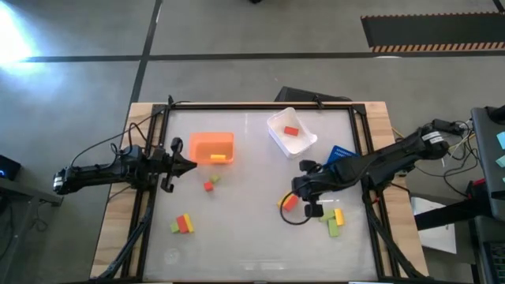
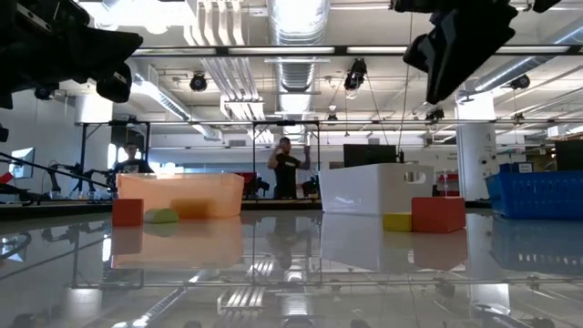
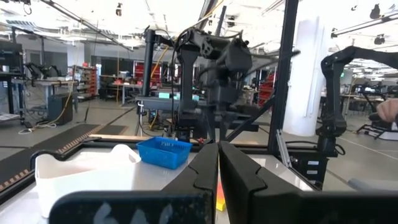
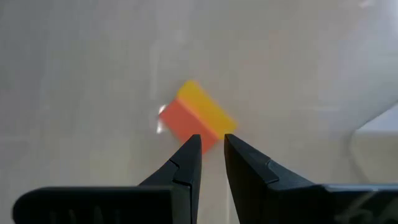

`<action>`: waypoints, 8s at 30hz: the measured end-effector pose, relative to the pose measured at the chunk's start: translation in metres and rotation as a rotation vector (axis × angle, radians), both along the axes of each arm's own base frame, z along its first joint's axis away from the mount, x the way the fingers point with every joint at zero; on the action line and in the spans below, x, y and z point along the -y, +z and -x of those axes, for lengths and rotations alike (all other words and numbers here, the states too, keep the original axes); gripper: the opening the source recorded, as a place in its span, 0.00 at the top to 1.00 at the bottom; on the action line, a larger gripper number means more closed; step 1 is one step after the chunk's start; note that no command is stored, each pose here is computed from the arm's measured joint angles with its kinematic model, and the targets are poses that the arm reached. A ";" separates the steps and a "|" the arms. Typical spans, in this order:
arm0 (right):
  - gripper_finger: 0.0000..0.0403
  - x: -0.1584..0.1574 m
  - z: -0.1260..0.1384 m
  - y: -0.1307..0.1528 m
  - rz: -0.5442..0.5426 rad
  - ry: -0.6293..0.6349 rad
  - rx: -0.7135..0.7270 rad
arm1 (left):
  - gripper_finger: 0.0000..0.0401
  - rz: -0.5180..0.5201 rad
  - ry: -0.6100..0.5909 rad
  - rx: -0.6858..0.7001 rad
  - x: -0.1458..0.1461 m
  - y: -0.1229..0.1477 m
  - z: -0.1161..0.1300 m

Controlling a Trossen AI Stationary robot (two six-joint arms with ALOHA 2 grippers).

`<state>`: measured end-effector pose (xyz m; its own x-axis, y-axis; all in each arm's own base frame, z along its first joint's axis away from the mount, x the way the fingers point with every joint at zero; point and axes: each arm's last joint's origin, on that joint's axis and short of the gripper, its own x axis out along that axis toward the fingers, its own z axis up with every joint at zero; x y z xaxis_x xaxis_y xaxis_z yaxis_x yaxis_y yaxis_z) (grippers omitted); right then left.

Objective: Sort & place blocks by color
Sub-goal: Put the orange block into the white bin

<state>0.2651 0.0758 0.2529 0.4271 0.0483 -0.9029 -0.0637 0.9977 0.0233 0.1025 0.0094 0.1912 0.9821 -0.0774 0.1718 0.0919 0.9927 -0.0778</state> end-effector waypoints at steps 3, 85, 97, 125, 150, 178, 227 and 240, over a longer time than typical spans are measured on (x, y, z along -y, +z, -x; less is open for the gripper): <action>0.85 -0.003 -0.005 -0.006 -0.033 0.018 -0.052 | 1.00 -0.002 0.000 0.010 0.000 0.001 0.000; 0.59 -0.017 -0.046 -0.084 0.083 0.308 -0.276 | 1.00 -0.003 0.000 0.015 0.000 0.001 -0.002; 0.87 -0.018 -0.045 -0.083 0.050 0.299 -0.281 | 1.00 -0.004 0.001 0.015 0.000 0.001 -0.002; 0.79 -0.011 -0.015 -0.049 0.027 0.262 -0.116 | 1.00 0.012 0.103 0.097 -0.003 0.009 0.000; 0.53 -0.012 -0.019 -0.109 0.057 0.345 -0.078 | 1.00 0.009 0.105 0.133 -0.003 0.013 0.001; 0.71 0.068 -0.019 -0.019 0.232 0.134 0.569 | 1.00 -0.006 0.274 0.233 -0.010 0.034 -0.011; 0.71 0.262 -0.032 -0.062 0.033 -0.880 -0.146 | 1.00 -0.290 0.667 0.056 -0.026 0.079 -0.056; 0.48 0.266 -0.034 -0.069 0.067 -0.954 -0.143 | 1.00 -0.296 0.659 0.005 -0.027 0.072 -0.063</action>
